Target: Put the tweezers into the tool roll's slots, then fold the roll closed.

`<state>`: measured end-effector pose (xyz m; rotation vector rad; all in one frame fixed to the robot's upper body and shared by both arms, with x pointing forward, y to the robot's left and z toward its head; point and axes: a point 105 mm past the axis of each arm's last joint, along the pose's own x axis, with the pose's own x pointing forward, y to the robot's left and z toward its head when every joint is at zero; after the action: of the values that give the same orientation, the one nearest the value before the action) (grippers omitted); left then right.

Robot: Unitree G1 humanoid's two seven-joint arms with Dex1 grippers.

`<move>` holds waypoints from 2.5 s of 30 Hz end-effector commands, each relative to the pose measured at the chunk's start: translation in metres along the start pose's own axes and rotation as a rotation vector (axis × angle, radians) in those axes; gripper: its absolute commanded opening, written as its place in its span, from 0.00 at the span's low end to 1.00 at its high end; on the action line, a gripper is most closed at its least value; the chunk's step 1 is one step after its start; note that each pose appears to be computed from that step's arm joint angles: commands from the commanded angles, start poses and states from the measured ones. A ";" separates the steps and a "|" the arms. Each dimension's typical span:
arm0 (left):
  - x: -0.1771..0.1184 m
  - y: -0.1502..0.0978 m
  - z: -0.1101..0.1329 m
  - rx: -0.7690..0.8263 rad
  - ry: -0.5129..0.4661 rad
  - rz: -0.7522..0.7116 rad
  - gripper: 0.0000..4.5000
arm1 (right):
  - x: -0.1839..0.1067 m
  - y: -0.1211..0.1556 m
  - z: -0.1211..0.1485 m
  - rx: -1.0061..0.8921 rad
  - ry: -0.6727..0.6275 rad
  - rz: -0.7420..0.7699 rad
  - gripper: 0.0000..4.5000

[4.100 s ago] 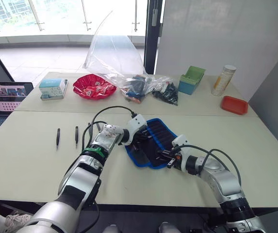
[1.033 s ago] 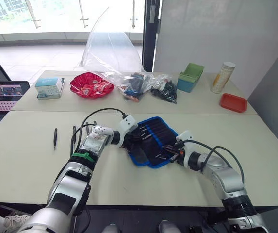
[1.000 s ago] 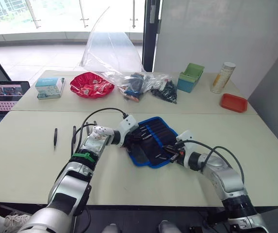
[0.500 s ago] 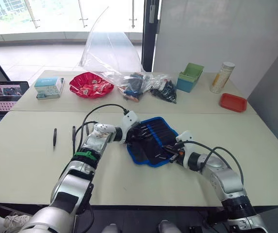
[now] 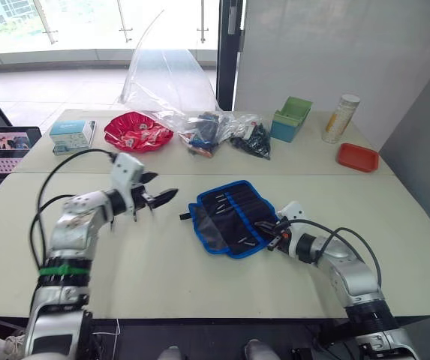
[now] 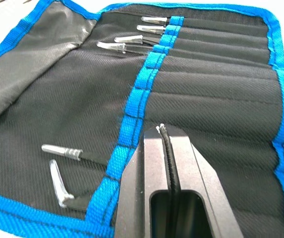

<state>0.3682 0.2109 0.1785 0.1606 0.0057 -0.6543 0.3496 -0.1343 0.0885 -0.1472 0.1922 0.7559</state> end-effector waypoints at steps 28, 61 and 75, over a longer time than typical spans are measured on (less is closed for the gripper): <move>-0.245 -0.024 -0.103 -0.165 -0.015 0.770 0.99 | 0.009 -0.003 -0.026 -0.038 0.077 0.104 0.00; -0.118 0.052 -0.115 -0.262 0.048 0.819 0.99 | -0.006 0.000 -0.020 -0.091 -0.082 0.004 0.00; -0.096 0.061 -0.121 -0.246 0.106 0.829 0.82 | -0.003 0.000 -0.035 -0.087 -0.062 -0.043 0.00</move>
<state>0.3328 0.3368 0.0799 -0.0485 0.0848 0.1812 0.3451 -0.1391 0.0720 -0.2027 0.0309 0.7371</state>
